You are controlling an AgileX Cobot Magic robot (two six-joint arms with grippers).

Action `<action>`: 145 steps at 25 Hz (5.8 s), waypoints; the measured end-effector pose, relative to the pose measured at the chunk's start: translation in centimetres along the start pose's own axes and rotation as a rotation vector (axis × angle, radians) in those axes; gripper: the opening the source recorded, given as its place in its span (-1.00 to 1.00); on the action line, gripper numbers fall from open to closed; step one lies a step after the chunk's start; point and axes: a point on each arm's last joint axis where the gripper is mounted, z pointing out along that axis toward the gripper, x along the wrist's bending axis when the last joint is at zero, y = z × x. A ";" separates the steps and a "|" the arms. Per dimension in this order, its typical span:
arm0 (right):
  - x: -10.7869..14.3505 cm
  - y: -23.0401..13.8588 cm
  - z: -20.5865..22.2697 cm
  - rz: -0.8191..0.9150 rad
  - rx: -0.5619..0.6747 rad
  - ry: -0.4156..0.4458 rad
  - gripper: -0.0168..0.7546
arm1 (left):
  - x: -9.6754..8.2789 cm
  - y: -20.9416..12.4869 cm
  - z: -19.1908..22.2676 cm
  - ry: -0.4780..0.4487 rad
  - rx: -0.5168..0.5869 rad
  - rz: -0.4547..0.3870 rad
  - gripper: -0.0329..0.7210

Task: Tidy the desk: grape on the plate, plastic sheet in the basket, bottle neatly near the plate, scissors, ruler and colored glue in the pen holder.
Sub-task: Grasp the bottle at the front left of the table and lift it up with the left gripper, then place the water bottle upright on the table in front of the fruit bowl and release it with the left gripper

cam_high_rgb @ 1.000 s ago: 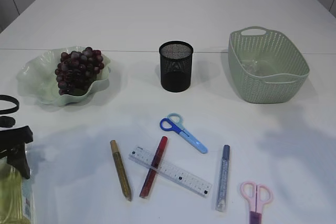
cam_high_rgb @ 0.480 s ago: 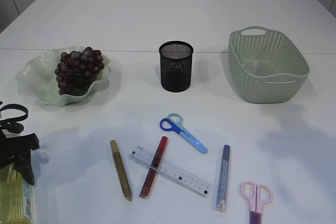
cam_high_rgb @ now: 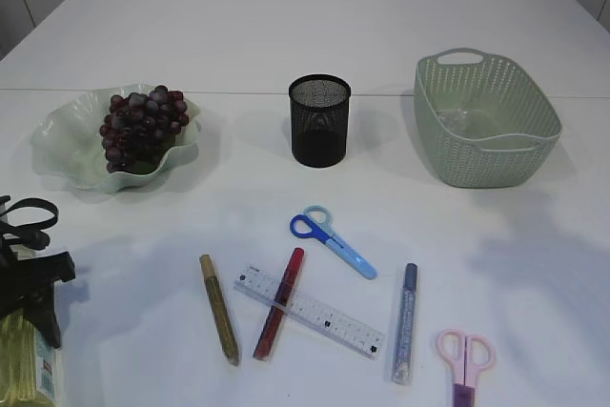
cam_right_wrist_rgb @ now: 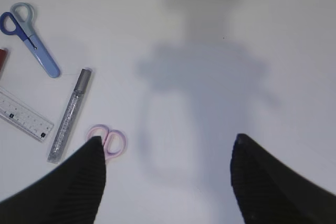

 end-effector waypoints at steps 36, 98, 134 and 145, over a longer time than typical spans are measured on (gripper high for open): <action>0.0 0.2 0.0 0.003 -0.022 0.004 0.53 | 0.3 -2.1 -7.6 -0.127 -0.232 0.507 0.29; 0.0 0.2 0.0 0.003 -0.020 0.005 0.53 | -1.6 -3.8 -9.3 -0.229 -0.635 0.679 0.29; -0.2 0.2 0.0 -0.014 -0.020 -0.024 0.53 | -11.2 -2.3 -8.7 -0.638 -1.477 0.824 0.29; -0.2 0.2 0.0 -0.015 -0.022 -0.025 0.53 | -12.2 -1.6 -5.0 -0.661 -1.472 0.867 0.29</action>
